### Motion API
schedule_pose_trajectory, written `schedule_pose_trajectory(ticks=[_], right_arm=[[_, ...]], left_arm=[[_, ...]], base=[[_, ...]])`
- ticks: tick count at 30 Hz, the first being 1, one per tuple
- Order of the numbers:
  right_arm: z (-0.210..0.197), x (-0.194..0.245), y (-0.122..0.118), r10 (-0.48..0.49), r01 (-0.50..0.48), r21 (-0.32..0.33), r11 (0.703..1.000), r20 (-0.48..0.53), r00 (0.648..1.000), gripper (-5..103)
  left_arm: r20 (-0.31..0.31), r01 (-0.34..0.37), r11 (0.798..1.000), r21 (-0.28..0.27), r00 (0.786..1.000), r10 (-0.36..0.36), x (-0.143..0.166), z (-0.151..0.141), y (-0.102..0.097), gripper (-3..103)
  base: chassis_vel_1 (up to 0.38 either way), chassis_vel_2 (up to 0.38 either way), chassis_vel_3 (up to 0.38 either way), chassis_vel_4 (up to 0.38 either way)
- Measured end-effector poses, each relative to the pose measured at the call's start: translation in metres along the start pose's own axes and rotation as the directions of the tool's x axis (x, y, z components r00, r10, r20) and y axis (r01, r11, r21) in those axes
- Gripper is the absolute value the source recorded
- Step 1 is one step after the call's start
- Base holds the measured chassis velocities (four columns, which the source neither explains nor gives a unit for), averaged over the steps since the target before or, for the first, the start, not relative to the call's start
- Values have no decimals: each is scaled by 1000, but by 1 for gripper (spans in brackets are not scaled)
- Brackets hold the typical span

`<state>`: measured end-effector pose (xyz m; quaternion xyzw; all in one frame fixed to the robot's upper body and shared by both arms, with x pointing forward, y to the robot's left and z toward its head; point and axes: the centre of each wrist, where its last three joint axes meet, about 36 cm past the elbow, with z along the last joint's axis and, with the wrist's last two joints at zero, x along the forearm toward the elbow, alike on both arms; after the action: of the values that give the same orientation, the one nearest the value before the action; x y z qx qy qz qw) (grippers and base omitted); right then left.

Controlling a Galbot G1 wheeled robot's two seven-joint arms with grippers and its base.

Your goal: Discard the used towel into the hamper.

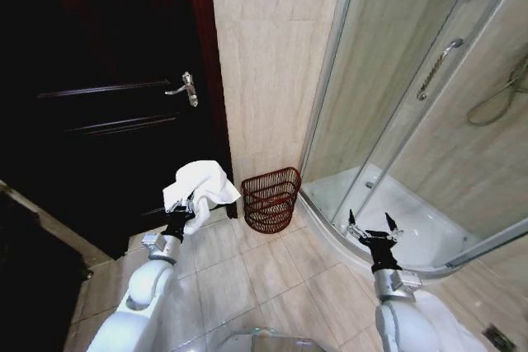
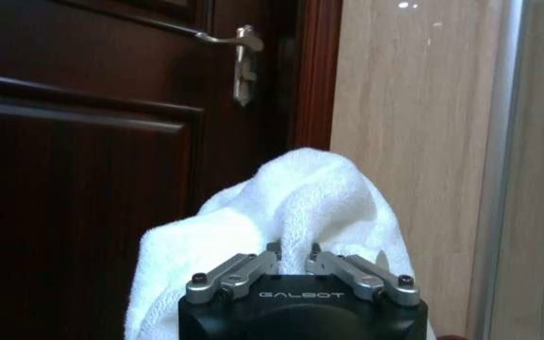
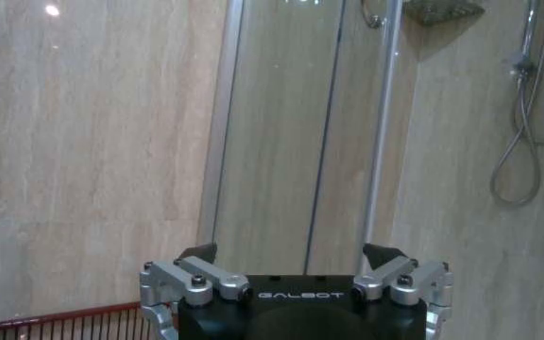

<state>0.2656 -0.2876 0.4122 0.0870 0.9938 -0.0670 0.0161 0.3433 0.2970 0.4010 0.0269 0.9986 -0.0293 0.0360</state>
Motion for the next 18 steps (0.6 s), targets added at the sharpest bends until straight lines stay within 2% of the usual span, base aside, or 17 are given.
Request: schedule_pose_trajectory(ticks=[9,18], right_arm=[[5,-2,0,26,-26,-20,999,0,1000,100],[5,1,1,25,-25,-30,999,-2,1000,100]], left_arm=[[-3,-3,1000,-19,1000,3,-4,4,1,6],[0,1,1000,-24,1000,-1,-1,1,-1,6]], base=[[-8,4,4,-10],[-149,144,154,-147]])
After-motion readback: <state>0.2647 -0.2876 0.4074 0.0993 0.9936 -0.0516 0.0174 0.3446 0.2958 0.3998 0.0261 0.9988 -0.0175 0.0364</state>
